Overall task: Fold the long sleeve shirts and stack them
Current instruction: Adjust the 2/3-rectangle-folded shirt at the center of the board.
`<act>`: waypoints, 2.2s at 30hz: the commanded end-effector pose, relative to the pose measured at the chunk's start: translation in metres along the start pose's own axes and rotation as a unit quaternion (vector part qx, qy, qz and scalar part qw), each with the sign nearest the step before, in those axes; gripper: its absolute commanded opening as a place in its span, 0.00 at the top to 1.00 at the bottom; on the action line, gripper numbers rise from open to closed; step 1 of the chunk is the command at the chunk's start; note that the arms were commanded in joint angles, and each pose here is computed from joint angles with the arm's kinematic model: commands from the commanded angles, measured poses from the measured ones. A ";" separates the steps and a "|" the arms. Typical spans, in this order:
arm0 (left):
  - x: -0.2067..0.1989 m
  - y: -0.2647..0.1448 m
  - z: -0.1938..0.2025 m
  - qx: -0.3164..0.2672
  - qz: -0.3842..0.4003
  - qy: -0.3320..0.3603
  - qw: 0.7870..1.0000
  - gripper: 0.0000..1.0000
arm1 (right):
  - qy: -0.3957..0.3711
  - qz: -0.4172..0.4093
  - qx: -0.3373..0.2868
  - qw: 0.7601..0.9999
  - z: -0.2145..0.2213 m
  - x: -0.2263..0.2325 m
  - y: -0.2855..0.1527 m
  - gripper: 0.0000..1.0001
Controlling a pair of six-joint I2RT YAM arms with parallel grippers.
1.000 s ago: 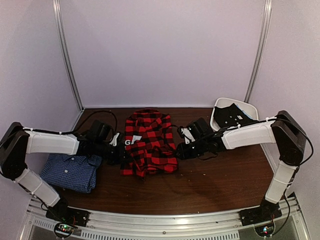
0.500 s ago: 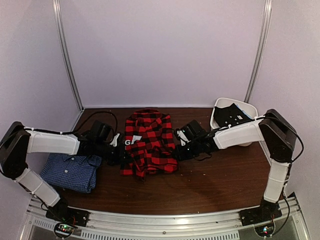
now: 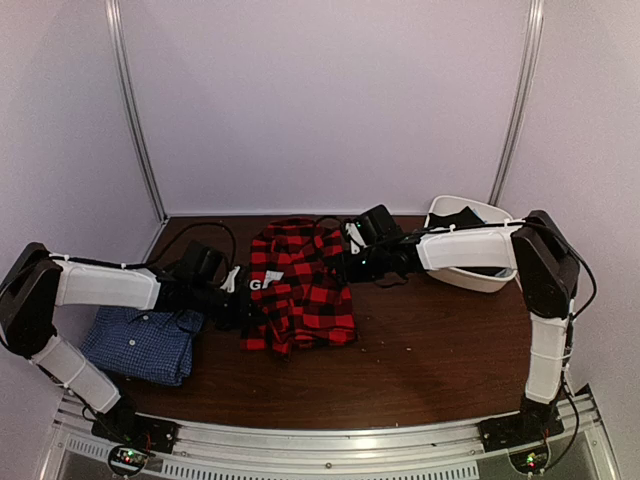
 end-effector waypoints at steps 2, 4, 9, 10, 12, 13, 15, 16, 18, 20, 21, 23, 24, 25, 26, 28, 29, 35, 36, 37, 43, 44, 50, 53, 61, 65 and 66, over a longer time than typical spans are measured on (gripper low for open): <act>-0.014 -0.003 -0.008 -0.014 0.021 0.013 1.000 0.96 | -0.007 0.008 0.013 1.000 0.010 -0.003 -0.024 0.46; -0.014 -0.003 -0.008 -0.015 0.023 0.013 1.000 0.96 | -0.009 0.006 0.025 1.000 0.027 -0.004 -0.033 0.46; -0.015 -0.004 -0.008 -0.017 0.025 0.012 0.999 0.96 | -0.018 -0.002 0.040 0.999 0.059 0.002 -0.056 0.46; -0.015 -0.004 -0.008 -0.018 0.026 0.011 0.999 0.96 | -0.018 -0.004 0.043 0.999 0.065 0.004 -0.059 0.46; -0.015 -0.004 -0.008 -0.018 0.027 0.011 0.999 0.96 | -0.022 -0.009 0.050 0.998 0.078 0.009 -0.064 0.46; -0.015 -0.005 -0.008 -0.019 0.027 0.011 0.999 0.96 | -0.023 -0.008 0.054 0.998 0.084 0.010 -0.065 0.46; -0.015 -0.005 -0.008 -0.019 0.027 0.011 0.999 0.96 | -0.028 -0.008 0.063 0.998 0.096 0.013 -0.065 0.46; -0.015 -0.004 -0.007 -0.018 0.027 0.010 0.999 0.96 | -0.031 -0.007 0.067 0.997 0.101 0.014 -0.065 0.46; -0.014 -0.005 -0.007 -0.018 0.026 0.008 0.999 0.96 | -0.038 -0.004 0.073 0.997 0.110 0.015 -0.064 0.47; -0.014 -0.004 -0.008 -0.018 0.026 0.010 0.999 0.96 | -0.043 0.000 0.077 0.996 0.116 0.016 -0.061 0.48; -0.015 -0.004 -0.008 -0.017 0.027 0.010 0.999 0.96 | -0.045 0.002 0.079 0.996 0.118 0.016 -0.060 0.48; -0.015 -0.004 -0.008 -0.017 0.027 0.009 0.999 0.96 | -0.050 0.005 0.081 0.995 0.120 0.017 -0.056 0.49; -0.014 -0.003 -0.008 -0.017 0.025 0.009 0.999 0.96 | -0.052 0.006 0.082 0.995 0.121 0.018 -0.055 0.49; -0.014 -0.004 -0.008 -0.017 0.026 0.010 0.999 0.96 | -0.054 0.007 0.083 0.995 0.122 0.018 -0.053 0.49; -0.015 -0.004 -0.008 -0.017 0.026 0.010 0.999 0.96 | -0.056 0.007 0.084 0.995 0.123 0.019 -0.052 0.50; -0.014 -0.004 -0.007 -0.018 0.025 0.009 0.999 0.96 | -0.059 0.009 0.088 0.994 0.126 0.019 -0.048 0.51; -0.014 -0.004 -0.007 -0.018 0.025 0.008 0.999 0.96 | -0.059 0.010 0.090 0.994 0.127 0.019 -0.046 0.53; -0.012 -0.005 -0.007 -0.019 0.023 0.007 1.000 0.96 | -0.063 0.015 0.092 0.994 0.129 0.019 -0.039 0.58; -0.012 -0.005 -0.007 -0.020 0.023 0.007 1.000 0.96 | -0.063 0.015 0.091 0.994 0.128 0.019 -0.039 0.60; -0.012 -0.004 -0.007 -0.020 0.023 0.007 1.000 0.96 | -0.063 0.014 0.089 0.994 0.127 0.021 -0.038 0.62; -0.014 -0.005 -0.009 -0.023 0.024 0.009 0.999 0.96 | -0.063 0.014 0.079 0.995 0.117 0.026 -0.037 0.70; -0.014 -0.005 -0.009 -0.023 0.024 0.009 0.999 0.96 | -0.062 0.016 0.079 0.995 0.116 0.026 -0.037 0.72; -0.015 -0.005 -0.010 -0.025 0.025 0.010 0.999 0.96 | -0.063 0.025 0.081 0.994 0.112 0.026 -0.037 0.87; -0.018 -0.006 -0.012 -0.028 0.027 0.011 0.999 0.96 | -0.063 0.024 0.078 0.995 0.108 0.029 -0.039 0.94; -0.027 -0.010 -0.021 -0.046 0.038 0.013 0.998 0.96 | -0.064 0.023 0.062 0.996 0.089 0.037 -0.040 1.00; -0.033 -0.009 -0.037 -0.063 0.042 0.012 0.997 0.97 | -0.055 0.024 0.044 0.997 0.067 0.037 -0.033 1.00; -0.034 -0.009 -0.045 -0.072 0.044 0.014 0.996 0.97 | -0.050 0.024 0.037 0.998 0.059 0.035 -0.031 1.00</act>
Point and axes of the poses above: each gripper's point midway between its finger pads, its own y axis out along the fingers, its own x axis along the line the jaws close on, z = x × y, the point moved 4 cm from there along -y, back along the fingers, and after that the axes turned 2 degrees about -y, right-handed, at the moved point
